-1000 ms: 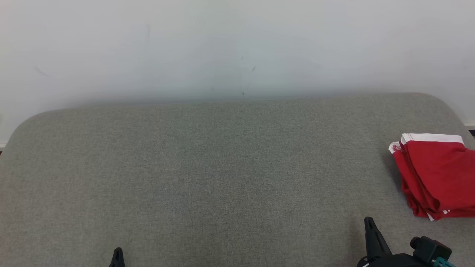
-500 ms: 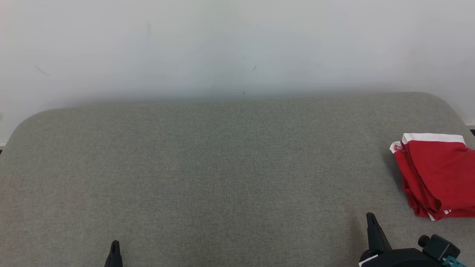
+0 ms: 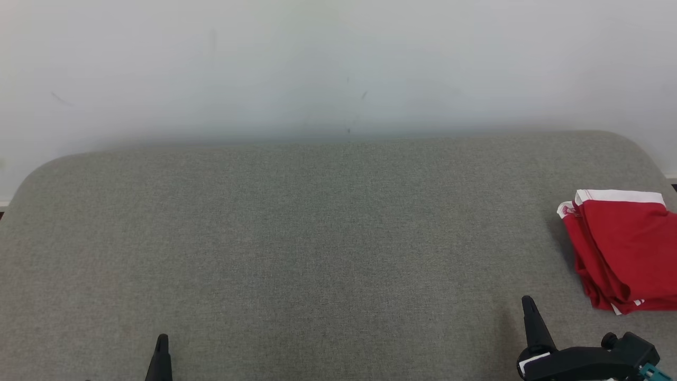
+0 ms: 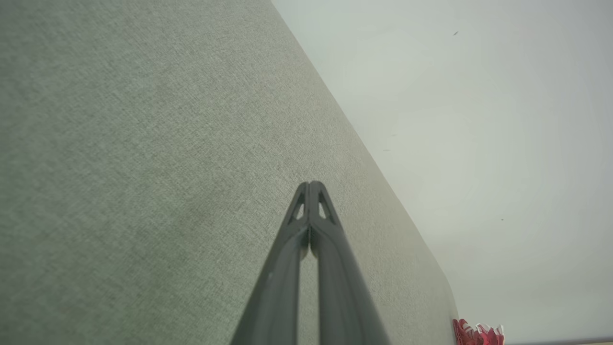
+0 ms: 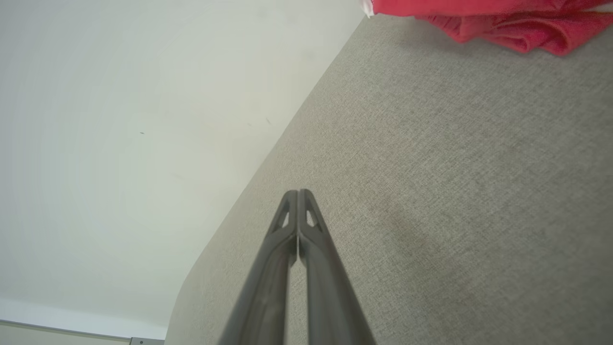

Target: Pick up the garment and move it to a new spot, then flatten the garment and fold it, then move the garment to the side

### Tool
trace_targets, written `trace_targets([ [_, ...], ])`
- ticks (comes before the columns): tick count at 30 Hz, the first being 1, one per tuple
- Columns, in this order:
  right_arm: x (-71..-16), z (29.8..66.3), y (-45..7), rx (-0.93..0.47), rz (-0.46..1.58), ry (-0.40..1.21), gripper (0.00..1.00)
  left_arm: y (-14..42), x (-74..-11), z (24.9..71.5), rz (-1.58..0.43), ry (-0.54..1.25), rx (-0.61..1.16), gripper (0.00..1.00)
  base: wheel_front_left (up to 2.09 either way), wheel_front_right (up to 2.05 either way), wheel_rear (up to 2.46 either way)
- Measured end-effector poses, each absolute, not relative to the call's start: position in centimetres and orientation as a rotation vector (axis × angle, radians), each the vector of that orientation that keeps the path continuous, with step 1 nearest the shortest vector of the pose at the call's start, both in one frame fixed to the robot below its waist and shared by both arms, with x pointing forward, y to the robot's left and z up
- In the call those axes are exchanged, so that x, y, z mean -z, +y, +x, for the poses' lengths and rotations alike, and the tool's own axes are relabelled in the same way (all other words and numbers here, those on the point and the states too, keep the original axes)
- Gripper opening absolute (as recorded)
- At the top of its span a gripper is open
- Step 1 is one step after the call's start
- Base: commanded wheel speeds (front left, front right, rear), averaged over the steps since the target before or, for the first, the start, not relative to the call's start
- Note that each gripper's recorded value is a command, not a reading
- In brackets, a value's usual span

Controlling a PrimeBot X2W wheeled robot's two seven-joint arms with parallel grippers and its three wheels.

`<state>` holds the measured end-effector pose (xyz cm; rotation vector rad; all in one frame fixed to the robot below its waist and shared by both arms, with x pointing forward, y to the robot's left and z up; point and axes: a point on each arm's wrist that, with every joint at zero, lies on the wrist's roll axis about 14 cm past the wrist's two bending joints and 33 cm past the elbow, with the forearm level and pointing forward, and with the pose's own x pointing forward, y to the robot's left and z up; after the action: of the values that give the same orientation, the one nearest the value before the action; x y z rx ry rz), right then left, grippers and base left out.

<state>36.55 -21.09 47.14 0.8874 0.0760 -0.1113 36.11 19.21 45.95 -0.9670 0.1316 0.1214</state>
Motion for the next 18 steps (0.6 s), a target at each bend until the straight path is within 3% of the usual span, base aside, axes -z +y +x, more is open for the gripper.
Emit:
trace_targets([
  [18,-48.0,37.2,-20.9,0.097,1.097,0.055,0.0,19.4,-47.1,37.0,-1.153,0.103,-0.102,0.0,0.0,0.0,0.0],
])
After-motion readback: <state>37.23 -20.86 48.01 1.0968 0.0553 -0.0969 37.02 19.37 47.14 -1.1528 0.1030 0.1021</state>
